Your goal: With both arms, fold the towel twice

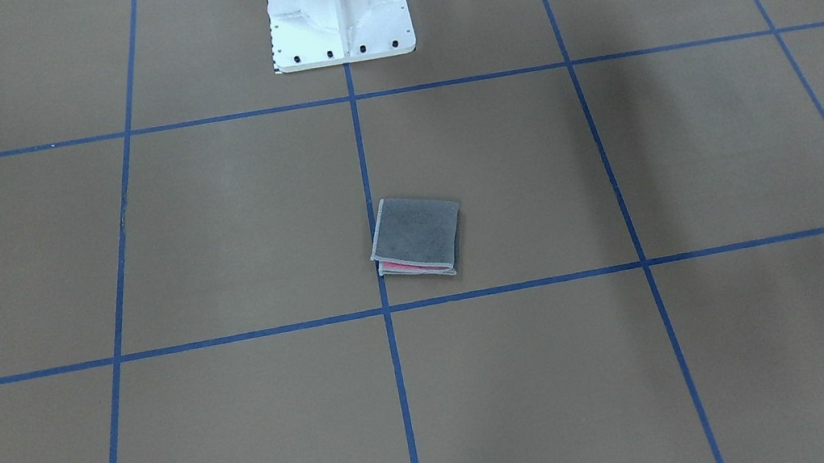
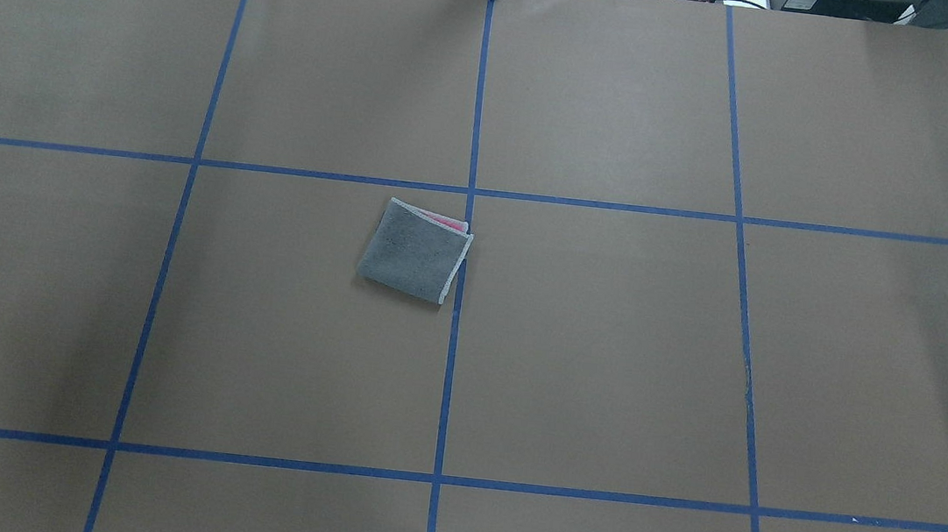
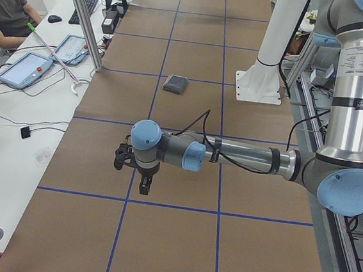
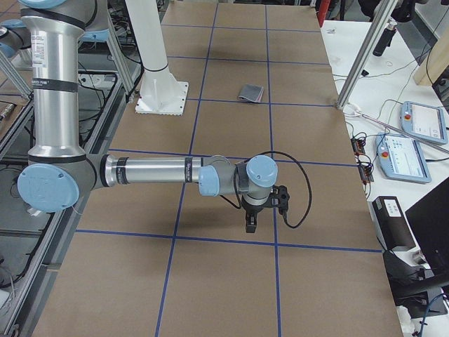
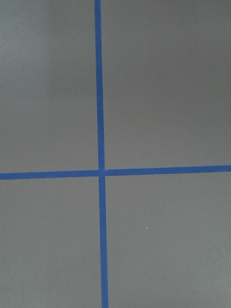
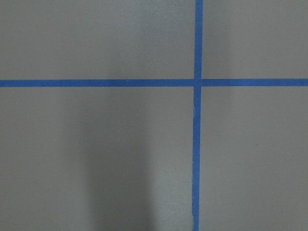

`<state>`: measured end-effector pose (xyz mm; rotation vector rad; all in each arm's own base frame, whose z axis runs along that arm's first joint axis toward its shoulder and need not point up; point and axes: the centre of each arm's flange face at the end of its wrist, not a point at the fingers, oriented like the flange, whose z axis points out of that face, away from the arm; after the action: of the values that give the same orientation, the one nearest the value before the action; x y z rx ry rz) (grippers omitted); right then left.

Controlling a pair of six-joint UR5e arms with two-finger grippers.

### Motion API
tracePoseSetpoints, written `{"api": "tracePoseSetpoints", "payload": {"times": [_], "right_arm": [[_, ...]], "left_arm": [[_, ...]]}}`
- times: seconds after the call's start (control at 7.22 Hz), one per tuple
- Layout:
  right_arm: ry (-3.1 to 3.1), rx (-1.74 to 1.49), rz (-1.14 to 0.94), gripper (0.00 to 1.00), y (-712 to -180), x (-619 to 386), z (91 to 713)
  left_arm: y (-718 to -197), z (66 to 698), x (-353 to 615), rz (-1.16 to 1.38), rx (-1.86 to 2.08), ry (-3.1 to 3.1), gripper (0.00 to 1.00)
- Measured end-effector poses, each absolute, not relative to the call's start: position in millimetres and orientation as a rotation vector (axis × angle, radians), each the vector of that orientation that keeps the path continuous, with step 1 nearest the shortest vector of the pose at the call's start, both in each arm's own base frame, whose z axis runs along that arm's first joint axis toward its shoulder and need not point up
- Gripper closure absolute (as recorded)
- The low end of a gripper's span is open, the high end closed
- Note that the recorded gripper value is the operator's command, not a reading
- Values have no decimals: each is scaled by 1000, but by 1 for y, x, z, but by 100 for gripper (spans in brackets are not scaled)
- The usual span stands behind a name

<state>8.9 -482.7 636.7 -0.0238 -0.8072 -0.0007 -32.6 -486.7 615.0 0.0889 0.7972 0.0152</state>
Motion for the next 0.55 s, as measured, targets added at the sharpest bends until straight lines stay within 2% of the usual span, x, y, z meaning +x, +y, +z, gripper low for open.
{"api": "tracePoseSetpoints", "payload": {"times": [0.55], "right_arm": [[-797,-23,4,0,-484,10,638]], "left_arm": [[-473,637,-36,-2,57,745,0]]}}
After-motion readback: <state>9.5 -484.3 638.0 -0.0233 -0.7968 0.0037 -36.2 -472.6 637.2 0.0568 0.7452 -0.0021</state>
